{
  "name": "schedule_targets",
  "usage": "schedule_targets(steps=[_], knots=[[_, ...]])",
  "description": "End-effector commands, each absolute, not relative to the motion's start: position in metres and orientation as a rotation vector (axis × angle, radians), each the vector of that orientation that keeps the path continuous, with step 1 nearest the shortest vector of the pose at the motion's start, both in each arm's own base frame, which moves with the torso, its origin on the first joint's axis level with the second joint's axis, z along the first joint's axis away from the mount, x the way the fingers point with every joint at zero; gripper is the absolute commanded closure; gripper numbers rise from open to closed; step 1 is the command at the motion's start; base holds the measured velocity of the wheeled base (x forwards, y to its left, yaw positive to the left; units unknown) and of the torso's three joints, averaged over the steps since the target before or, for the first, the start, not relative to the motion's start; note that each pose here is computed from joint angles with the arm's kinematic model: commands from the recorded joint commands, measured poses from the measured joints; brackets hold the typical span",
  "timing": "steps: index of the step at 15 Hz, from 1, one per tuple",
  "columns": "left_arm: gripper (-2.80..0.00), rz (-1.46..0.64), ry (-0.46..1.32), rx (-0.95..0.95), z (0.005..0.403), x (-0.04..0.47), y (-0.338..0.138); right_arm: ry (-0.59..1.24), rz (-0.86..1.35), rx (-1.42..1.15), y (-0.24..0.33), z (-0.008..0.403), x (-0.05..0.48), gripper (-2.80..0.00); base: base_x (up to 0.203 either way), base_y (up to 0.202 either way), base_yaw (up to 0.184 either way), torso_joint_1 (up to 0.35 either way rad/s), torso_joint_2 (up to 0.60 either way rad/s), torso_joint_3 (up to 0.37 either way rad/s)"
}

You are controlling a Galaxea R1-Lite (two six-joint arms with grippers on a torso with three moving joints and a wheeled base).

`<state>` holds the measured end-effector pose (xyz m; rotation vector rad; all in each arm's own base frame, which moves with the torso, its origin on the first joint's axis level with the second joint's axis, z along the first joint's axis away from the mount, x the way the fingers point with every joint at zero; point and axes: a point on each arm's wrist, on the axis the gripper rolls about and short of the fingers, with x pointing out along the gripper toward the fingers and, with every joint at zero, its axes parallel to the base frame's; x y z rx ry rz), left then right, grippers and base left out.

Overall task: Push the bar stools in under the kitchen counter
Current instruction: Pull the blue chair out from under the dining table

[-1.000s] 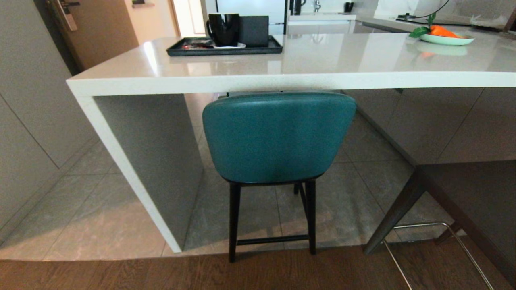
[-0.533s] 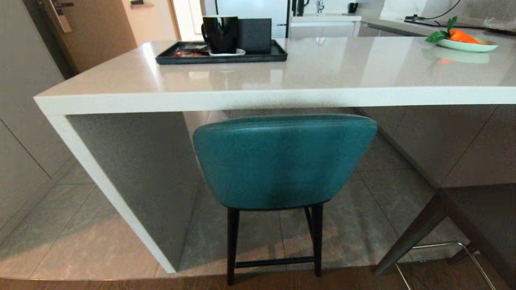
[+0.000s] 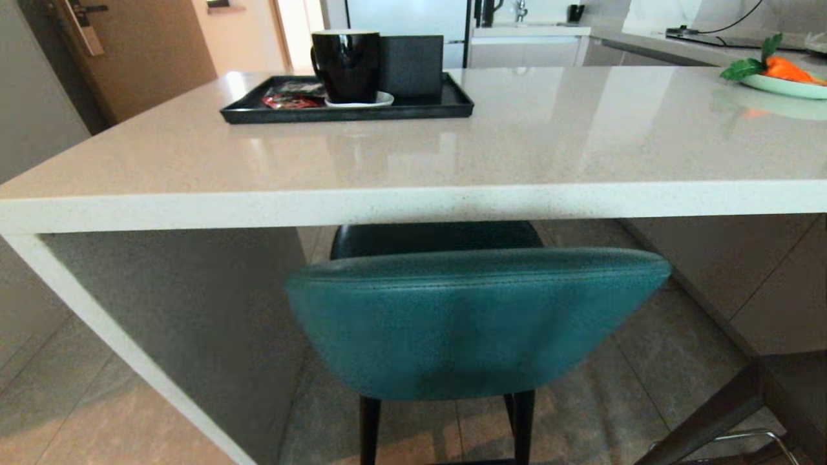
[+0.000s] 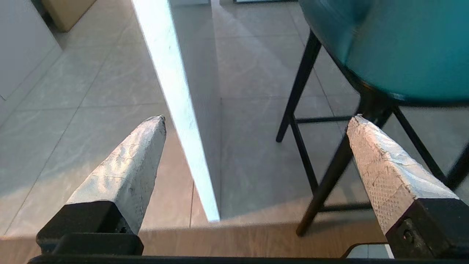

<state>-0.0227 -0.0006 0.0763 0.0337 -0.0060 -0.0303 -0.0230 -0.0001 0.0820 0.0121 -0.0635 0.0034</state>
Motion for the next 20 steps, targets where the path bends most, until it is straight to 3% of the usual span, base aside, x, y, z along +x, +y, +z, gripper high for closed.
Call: schedule_targets(steps=[1,5,19,20], knots=[[-2.8,-0.029,-0.004,0.034,0.0758,-0.0225,-0.0006,-0.041,0.003,0.012,-0.0001,0.0757,-0.0212,0.0,0.197,0.0,-0.002,-0.002,0.01,-0.012],[-2.8,-0.03,-0.004,0.034,0.0759,-0.0225,-0.0006,-0.04,0.003,0.012,-0.0001,0.0757,-0.0211,0.0,0.163,0.0,0.002,0.004,0.0,0.0],[-2.8,-0.018,-0.004,0.033,0.0759,-0.0225,-0.0003,-0.041,0.005,0.006,-0.0001,0.0755,-0.0212,0.0,0.0,0.0,0.0,0.0,0.0,0.0],[0.0,-0.02,-0.003,0.034,0.0759,-0.0225,-0.0004,-0.041,0.005,0.006,-0.0001,0.0757,-0.0212,0.0,0.0,0.0,0.0,0.0,0.0,0.0]])
